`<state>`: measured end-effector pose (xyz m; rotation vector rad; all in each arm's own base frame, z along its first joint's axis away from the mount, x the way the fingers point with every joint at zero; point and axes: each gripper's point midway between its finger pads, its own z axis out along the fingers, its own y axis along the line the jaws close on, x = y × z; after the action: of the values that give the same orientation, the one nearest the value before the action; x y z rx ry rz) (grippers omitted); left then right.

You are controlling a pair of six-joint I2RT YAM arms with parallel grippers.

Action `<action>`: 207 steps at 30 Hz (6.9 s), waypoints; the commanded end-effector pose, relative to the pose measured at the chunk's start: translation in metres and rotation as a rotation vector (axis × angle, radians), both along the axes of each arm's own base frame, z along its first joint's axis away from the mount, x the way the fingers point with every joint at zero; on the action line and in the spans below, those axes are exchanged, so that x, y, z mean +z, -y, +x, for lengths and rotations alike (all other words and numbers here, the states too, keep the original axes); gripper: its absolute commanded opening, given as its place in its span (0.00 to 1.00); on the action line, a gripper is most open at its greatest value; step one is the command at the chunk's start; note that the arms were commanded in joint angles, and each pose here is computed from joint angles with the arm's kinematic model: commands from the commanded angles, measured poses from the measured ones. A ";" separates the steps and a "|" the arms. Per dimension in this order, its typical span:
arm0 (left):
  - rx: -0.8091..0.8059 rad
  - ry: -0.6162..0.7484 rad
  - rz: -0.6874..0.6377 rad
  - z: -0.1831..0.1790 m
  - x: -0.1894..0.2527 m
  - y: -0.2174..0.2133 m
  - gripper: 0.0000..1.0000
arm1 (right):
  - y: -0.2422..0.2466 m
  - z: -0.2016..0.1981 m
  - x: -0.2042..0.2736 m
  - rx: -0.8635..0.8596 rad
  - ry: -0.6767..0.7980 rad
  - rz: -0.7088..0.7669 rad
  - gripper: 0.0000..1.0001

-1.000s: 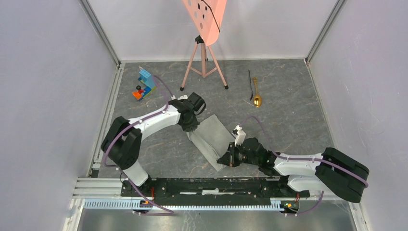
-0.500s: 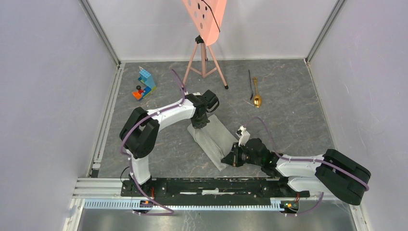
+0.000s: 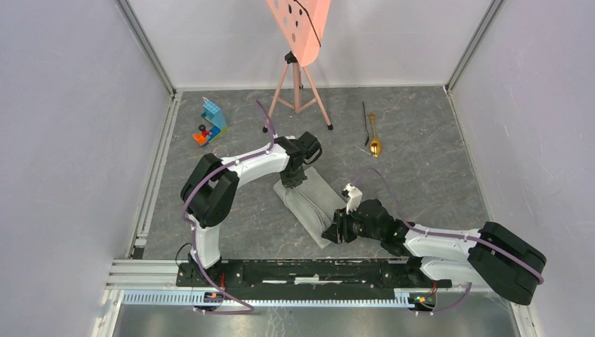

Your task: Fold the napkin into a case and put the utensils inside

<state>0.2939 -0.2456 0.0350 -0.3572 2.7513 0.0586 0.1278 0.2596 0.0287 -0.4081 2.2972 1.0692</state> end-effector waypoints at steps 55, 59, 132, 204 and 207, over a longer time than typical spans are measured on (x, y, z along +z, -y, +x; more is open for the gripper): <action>-0.155 0.113 -0.570 0.018 0.029 0.002 0.13 | 0.002 0.029 0.001 -0.017 0.118 -0.134 0.00; -0.155 0.102 -0.557 0.022 0.020 0.003 0.12 | 0.001 0.027 0.001 -0.012 0.113 -0.129 0.00; -0.188 0.041 -0.515 0.024 -0.022 -0.016 0.03 | -0.011 -0.060 0.007 0.426 -0.071 0.217 0.81; -0.510 0.107 -0.407 -0.118 0.061 0.083 0.81 | 0.034 0.031 0.007 0.041 -0.067 0.151 0.35; -0.470 0.163 -0.366 -0.127 0.060 0.088 0.80 | 0.013 0.014 0.035 0.081 -0.104 0.317 0.32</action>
<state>0.1648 -0.3207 0.0827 0.3687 2.7047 -0.5946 0.1651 0.2145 0.0206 -0.3506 2.3117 1.1558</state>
